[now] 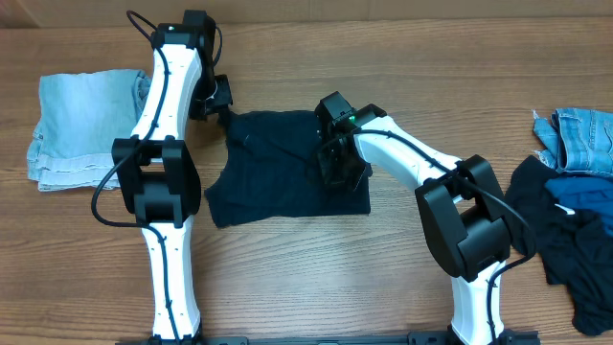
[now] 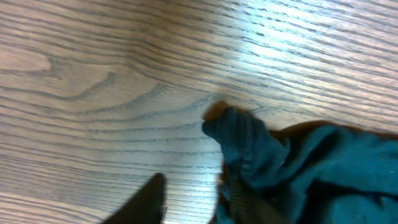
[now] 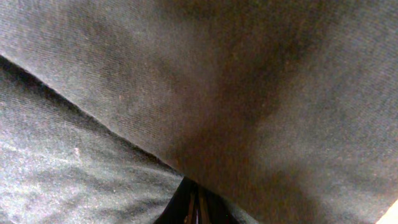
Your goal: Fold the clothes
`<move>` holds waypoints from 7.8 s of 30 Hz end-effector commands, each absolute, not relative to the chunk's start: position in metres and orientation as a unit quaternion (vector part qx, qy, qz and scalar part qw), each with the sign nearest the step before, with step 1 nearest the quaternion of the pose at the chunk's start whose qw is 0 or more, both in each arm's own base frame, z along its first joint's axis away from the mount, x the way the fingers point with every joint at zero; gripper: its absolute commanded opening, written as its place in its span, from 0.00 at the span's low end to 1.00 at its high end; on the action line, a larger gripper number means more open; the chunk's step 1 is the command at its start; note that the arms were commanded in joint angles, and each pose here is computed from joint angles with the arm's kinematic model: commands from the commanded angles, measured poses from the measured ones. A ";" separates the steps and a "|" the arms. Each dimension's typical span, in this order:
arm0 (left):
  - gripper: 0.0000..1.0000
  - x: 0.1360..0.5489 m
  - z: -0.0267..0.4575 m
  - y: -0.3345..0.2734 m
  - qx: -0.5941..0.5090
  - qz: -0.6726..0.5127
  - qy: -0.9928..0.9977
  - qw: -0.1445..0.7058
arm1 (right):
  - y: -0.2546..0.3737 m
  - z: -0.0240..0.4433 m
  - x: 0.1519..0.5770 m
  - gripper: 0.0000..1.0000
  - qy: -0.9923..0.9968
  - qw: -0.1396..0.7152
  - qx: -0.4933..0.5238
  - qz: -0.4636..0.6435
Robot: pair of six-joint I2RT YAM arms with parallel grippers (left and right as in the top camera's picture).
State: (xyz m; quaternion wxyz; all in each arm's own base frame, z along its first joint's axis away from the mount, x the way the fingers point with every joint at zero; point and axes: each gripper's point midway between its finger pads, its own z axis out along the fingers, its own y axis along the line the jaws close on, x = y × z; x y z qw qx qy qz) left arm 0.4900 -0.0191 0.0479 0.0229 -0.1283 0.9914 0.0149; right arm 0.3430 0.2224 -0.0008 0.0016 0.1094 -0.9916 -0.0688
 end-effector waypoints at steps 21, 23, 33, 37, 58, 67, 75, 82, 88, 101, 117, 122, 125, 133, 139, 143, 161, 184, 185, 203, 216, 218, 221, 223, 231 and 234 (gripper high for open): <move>0.75 0.377 0.370 0.022 -0.191 0.058 0.931 0.305 | 0.217 0.093 0.366 0.25 -0.980 -0.144 0.109 -0.082; 0.79 0.363 0.362 0.031 -0.199 0.083 0.933 0.287 | 0.217 0.093 0.366 0.25 -0.980 -0.144 0.109 -0.083; 0.76 0.333 0.114 -0.075 -0.105 -0.081 0.991 0.013 | 0.227 0.100 0.381 0.39 -0.972 -0.179 0.113 -0.103; 0.77 0.321 0.053 -0.080 -0.113 -0.083 0.990 0.010 | 0.230 0.101 0.387 0.37 -0.966 -0.194 0.140 -0.102; 0.04 0.276 0.016 -0.049 -0.158 0.001 0.987 -0.039 | 0.211 0.011 0.403 0.04 -0.982 -0.132 0.118 -0.061; 0.04 0.266 0.017 -0.040 -0.166 0.030 0.984 -0.054 | 0.178 0.017 0.427 0.04 -0.985 -0.153 0.062 -0.057; 0.16 0.273 0.016 -0.044 -0.172 0.018 0.984 -0.041 | 0.230 0.061 0.396 0.04 -0.972 -0.145 0.139 -0.123; 0.16 0.272 0.016 -0.043 -0.172 0.020 0.984 -0.044 | 0.226 -0.023 0.405 0.04 -0.979 -0.123 0.133 -0.093; 0.16 0.256 0.019 -0.031 -0.169 0.058 0.981 -0.069 | 0.164 -0.051 0.431 0.04 -0.989 -0.126 0.072 -0.035; 0.06 0.289 0.035 -0.032 -0.174 0.053 0.983 -0.013 | 0.174 0.019 0.438 0.07 -0.980 -0.157 0.109 -0.056; 0.18 0.369 0.006 -0.146 -0.090 -0.140 0.985 0.043 | 0.189 0.014 0.417 0.04 -0.984 -0.116 0.068 -0.116; 0.17 0.360 -0.016 -0.128 -0.099 -0.090 0.991 0.019 | 0.174 -0.009 0.424 0.04 -0.989 -0.116 0.061 -0.071; 0.16 0.349 -0.019 -0.103 -0.103 -0.021 0.994 0.008 | 0.141 -0.024 0.431 0.04 -0.991 -0.123 0.042 -0.002; 0.15 0.352 -0.019 -0.062 -0.153 0.014 0.988 0.006 | 0.116 -0.027 0.435 0.04 -0.993 -0.113 0.028 -0.007; 0.16 0.384 0.010 -0.084 -0.132 -0.043 0.990 0.037 | 0.133 0.005 0.440 0.05 -0.990 -0.128 0.044 -0.040; 0.20 0.420 0.067 -0.101 -0.114 -0.083 0.987 0.074 | 0.151 0.086 0.443 0.09 -0.975 -0.188 0.037 -0.109; 0.26 0.460 -0.002 -0.155 -0.008 -0.063 0.991 0.121 | 0.164 -0.007 0.336 0.04 -0.990 -0.048 0.066 -0.113; 0.30 0.477 0.136 -0.104 -0.065 -0.072 0.990 0.099 | 0.149 0.041 0.368 0.04 -0.987 -0.127 0.054 -0.086; 0.29 0.467 0.132 -0.110 -0.072 -0.059 0.992 0.083 | 0.152 0.057 0.377 0.04 -0.983 -0.150 0.055 -0.093; 0.39 0.355 0.201 -0.136 -0.085 0.109 0.981 0.138 | 0.168 0.094 0.413 0.08 -0.960 -0.242 0.061 -0.128; 0.21 0.313 0.019 -0.139 -0.115 0.010 0.993 0.008 | 0.192 0.067 0.439 0.04 -0.948 -0.258 0.072 -0.175; 0.20 0.303 0.012 -0.134 -0.117 0.017 0.993 -0.007 | 0.191 0.039 0.436 0.04 -0.956 -0.231 0.069 -0.167; 0.18 0.289 0.008 -0.131 -0.117 0.023 0.992 -0.032 | 0.191 0.000 0.436 0.04 -0.963 -0.206 0.067 -0.160; 0.17 0.280 0.009 -0.127 -0.117 0.032 0.991 -0.050 | 0.189 -0.014 0.439 0.04 -0.965 -0.205 0.064 -0.153; 0.15 0.271 0.010 -0.116 -0.120 0.059 0.989 -0.063 | 0.131 -0.010 0.483 0.04 -0.958 -0.274 0.005 -0.090; 0.14 0.276 0.010 -0.113 -0.123 0.067 0.989 -0.050 | 0.132 -0.013 0.474 0.04 -0.963 -0.248 0.032 -0.099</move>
